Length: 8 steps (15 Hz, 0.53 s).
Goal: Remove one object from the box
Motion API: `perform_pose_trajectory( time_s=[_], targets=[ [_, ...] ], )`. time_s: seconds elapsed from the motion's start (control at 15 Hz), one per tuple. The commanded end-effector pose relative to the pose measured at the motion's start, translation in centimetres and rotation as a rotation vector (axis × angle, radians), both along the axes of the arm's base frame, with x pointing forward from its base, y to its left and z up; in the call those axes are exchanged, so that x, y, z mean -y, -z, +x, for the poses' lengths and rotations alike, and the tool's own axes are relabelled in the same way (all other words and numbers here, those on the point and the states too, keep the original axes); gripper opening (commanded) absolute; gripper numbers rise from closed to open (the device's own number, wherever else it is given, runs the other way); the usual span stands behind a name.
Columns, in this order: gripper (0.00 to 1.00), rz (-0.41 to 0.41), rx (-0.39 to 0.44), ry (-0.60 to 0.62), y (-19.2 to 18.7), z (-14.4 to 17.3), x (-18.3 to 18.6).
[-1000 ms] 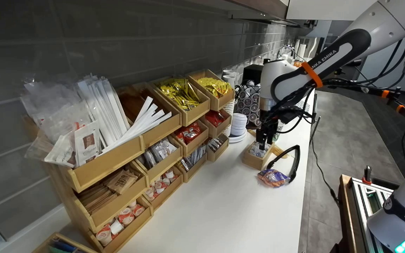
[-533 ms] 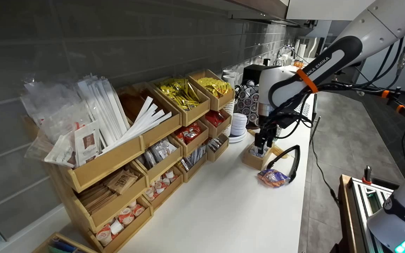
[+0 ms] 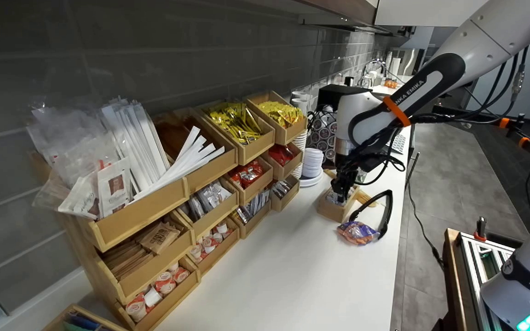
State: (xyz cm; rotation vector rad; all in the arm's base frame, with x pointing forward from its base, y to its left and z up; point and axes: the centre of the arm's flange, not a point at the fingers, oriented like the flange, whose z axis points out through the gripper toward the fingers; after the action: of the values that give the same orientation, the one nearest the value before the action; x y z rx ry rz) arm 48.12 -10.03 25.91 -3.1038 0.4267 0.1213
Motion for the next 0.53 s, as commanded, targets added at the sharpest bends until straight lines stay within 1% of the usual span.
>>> perform_pose_trajectory(
  time_s=[0.0, 0.07, 0.13, 0.2, 0.33, 0.47],
  targets=[
    [0.24, 0.011, 0.023, 0.000, 0.74, 0.70, -0.01],
    [0.23, 0.012, 0.024, 0.001, 0.76, 0.77, -0.03],
    [0.24, 0.014, 0.025, 0.002, 0.76, 0.81, -0.05],
    [0.29, 0.014, 0.025, 0.002, 0.76, 0.86, -0.12],
    [0.50, 0.017, 0.027, 0.003, 0.70, 0.95, -0.19],
    [0.52, 0.021, 0.027, 0.004, 0.57, 0.99, -0.29]
  ],
)
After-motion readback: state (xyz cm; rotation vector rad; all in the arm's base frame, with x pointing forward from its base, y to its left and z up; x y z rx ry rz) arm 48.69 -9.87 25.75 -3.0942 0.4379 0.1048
